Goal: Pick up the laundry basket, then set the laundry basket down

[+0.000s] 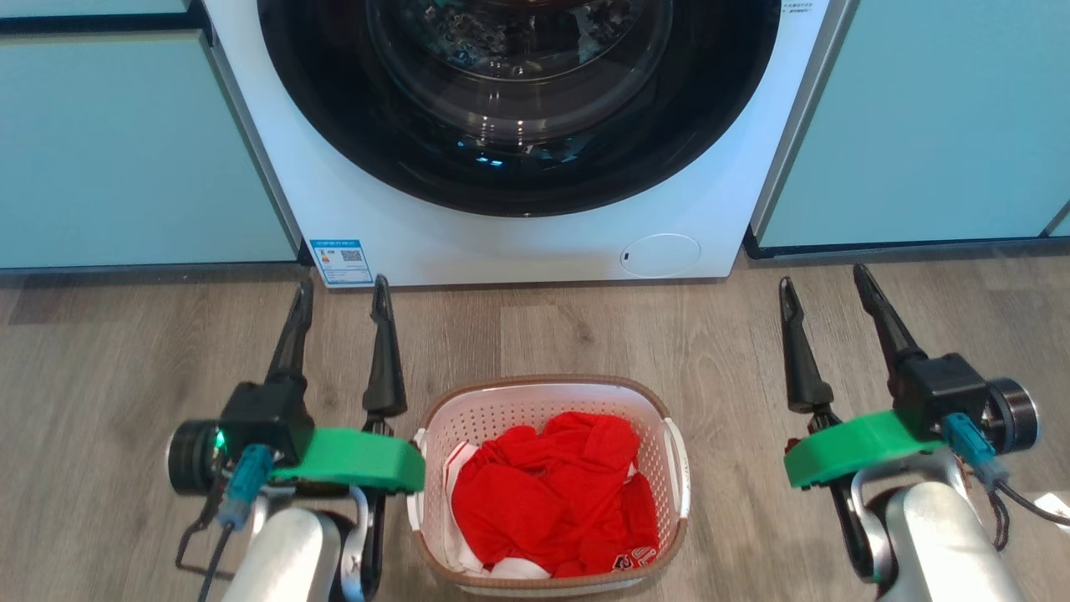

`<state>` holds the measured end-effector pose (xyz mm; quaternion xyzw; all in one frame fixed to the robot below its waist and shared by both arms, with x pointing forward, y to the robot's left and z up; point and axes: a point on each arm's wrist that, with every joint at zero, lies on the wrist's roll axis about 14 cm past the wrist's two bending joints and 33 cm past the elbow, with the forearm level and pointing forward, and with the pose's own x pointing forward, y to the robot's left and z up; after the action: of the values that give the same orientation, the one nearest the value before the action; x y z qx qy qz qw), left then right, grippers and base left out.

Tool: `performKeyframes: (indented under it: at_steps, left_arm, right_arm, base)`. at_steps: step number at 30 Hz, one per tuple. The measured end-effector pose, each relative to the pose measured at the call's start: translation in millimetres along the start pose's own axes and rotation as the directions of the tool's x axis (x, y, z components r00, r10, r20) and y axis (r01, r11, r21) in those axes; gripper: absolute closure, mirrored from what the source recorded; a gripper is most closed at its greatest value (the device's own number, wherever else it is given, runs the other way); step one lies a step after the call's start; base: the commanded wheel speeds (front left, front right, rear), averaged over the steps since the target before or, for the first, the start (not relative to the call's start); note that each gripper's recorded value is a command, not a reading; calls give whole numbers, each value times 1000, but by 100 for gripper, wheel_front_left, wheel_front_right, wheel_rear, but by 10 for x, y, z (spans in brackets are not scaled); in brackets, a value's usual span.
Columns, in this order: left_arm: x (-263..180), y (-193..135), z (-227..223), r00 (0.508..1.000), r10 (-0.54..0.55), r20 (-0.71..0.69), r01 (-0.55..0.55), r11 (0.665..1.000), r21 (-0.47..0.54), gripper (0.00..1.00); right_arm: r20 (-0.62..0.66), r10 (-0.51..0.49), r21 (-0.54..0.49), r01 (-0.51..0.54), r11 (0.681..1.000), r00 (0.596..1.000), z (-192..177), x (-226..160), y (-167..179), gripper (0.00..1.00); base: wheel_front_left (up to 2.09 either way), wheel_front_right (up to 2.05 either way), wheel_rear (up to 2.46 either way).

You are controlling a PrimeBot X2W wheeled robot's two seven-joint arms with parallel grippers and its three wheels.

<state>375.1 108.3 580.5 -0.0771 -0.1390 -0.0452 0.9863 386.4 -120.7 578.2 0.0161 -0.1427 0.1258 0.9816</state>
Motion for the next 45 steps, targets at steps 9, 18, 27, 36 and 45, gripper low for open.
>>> performKeyframes:
  at_steps: [9, 18, 27, 36, 45]
  left_arm:
    - [-137, 17, -385, 991, -24, -131, 16, 998, -62, 0]
    - [-237, 11, -637, 976, -45, -212, 38, 999, -37, 0]
    - [-259, 25, -686, 973, -36, -228, 29, 999, -32, 0]
    - [-264, 47, -735, 970, -30, -242, 22, 999, -32, 0]
    - [-335, 98, -1072, 939, -18, -344, 8, 999, -32, 0]
  right_arm:
    - [-96, -25, 56, 30, 998, 995, -301, -117, -39, 0]
    - [-165, -23, 93, 39, 995, 986, -510, -225, 0, 0]
    - [-175, -17, 85, 33, 996, 984, -537, -234, 14, 0]
    - [-187, -14, 88, 31, 996, 982, -586, -224, 20, 0]
    - [-257, -27, 91, 52, 994, 966, -835, -247, -38, 0]
  base:
    - [0, 0, 0]
    - [0, 0, 0]
    - [0, 0, 0]
    - [0, 0, 0]
    - [0, 0, 0]
